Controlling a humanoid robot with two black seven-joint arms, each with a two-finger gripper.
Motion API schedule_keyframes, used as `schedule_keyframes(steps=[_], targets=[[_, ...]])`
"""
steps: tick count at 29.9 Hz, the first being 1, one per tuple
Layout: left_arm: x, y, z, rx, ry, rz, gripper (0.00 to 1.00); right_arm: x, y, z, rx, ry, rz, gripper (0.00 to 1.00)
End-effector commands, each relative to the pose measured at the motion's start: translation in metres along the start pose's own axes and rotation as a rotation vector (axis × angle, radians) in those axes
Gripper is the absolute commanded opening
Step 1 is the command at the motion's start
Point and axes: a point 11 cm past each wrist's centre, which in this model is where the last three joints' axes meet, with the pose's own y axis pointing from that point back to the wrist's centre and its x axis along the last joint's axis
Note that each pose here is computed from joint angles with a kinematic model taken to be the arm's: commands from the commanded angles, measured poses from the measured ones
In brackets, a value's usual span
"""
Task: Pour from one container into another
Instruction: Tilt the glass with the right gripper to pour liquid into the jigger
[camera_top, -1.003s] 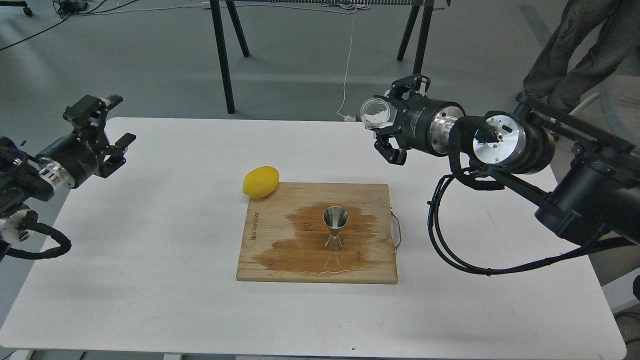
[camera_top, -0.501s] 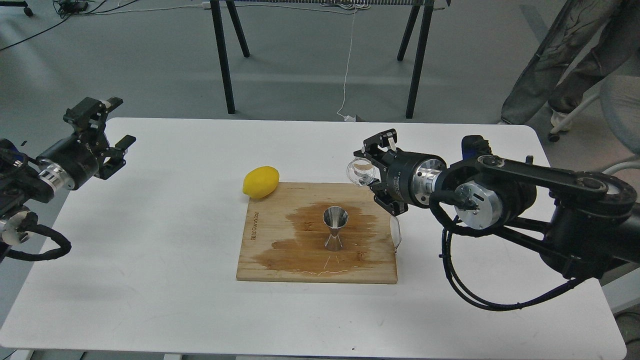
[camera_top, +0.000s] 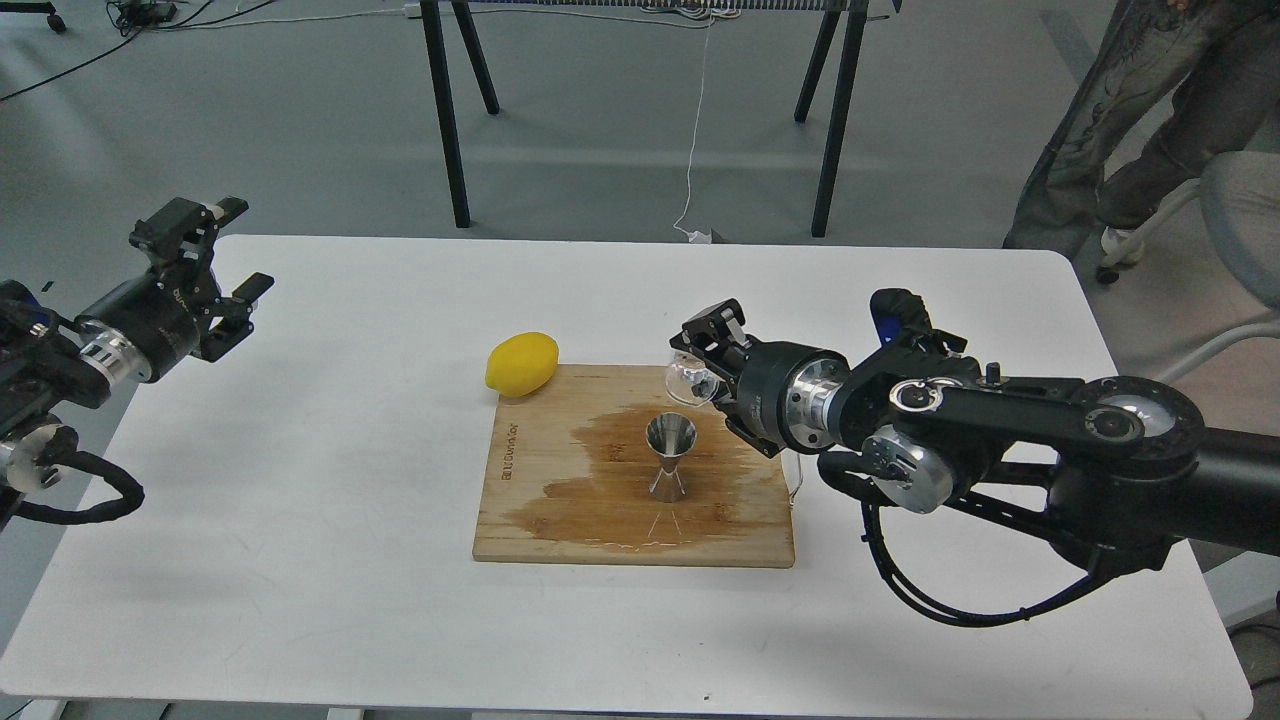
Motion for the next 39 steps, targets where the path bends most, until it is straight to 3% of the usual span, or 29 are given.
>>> schedule_keyframes(steps=[1,39], targets=[[0.001,0.001,0.0,0.001,-0.001,0.001,0.97,-0.006,-0.003,0.001,0.015,0.048,-0.002,0.25],[0.003,0.002,0.002,-0.001,-0.005,0.006,0.97,-0.008,-0.006,0.009,0.162,0.41,0.039,0.25]])
